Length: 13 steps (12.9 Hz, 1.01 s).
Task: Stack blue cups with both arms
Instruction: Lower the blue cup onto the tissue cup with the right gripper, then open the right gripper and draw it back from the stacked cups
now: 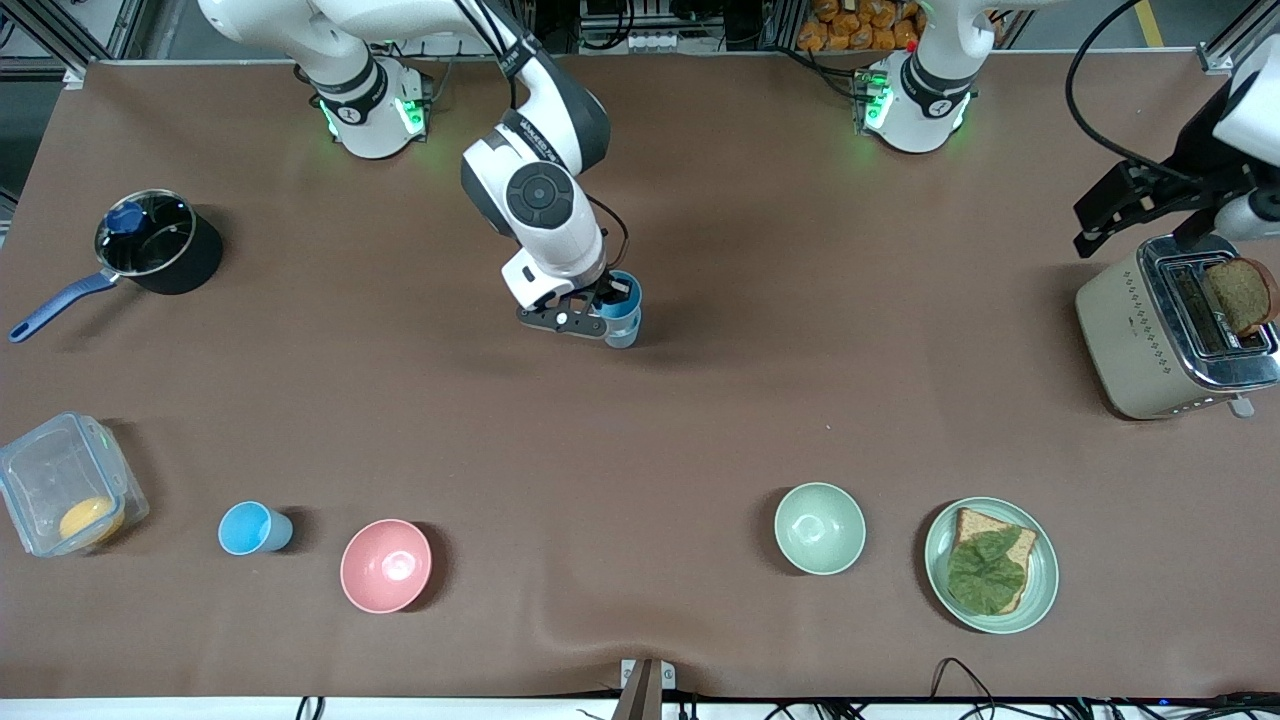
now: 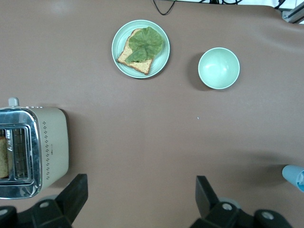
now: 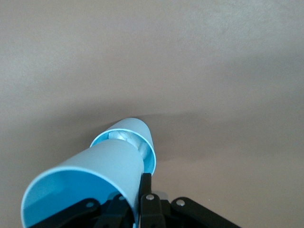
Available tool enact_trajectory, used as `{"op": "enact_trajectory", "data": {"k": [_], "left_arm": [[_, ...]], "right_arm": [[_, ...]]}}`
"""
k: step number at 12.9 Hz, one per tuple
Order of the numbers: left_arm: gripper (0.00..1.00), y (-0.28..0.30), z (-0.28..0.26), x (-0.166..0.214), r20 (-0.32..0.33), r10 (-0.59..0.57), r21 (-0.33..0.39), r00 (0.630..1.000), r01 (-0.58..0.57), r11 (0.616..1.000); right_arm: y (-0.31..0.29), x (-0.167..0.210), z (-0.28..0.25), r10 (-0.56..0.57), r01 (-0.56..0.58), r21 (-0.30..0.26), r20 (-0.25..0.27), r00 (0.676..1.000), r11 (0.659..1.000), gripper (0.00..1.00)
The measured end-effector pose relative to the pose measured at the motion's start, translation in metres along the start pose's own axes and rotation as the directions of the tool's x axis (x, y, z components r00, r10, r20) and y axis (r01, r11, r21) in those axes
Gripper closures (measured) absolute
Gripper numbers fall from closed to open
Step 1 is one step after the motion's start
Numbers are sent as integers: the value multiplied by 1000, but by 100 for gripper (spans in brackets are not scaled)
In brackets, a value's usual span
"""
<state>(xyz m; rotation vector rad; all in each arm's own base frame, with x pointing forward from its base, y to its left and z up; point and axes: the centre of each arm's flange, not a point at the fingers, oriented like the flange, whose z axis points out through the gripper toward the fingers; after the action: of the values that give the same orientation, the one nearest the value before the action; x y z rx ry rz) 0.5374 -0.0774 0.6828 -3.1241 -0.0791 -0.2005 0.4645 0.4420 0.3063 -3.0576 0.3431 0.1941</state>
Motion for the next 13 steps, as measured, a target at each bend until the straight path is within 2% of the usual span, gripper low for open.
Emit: {"op": "enact_trajectory", "data": {"k": [3, 5, 7, 8, 11, 13], "left_arm": [[0, -13, 1, -2, 25, 17, 6, 1000, -17, 1000], [0, -12, 4, -3, 37, 19, 8, 999, -20, 1000], [0, -11, 8, -4, 45, 22, 9, 999, -22, 1000], [0, -11, 10, -3, 50, 21, 10, 999, -22, 1000], [0, -9, 19, -2, 66, 25, 11, 998, -26, 1000], [0, -8, 20, -1, 69, 28, 11, 997, -29, 1000]], "right_arm": [[0, 5, -8, 37, -37, -4, 1, 999, 999, 58], [11, 18, -33, 63, -62, -43, 24, 998, 997, 35], [48, 49, -77, 24, -20, -70, 62, 998, 997, 13], [77, 69, -102, -23, 29, -65, 78, 997, 997, 1], [184, 123, -170, -160, 162, -19, 100, 982, 987, 0], [265, 147, -207, -237, 237, 16, 116, 965, 971, 0]]}}
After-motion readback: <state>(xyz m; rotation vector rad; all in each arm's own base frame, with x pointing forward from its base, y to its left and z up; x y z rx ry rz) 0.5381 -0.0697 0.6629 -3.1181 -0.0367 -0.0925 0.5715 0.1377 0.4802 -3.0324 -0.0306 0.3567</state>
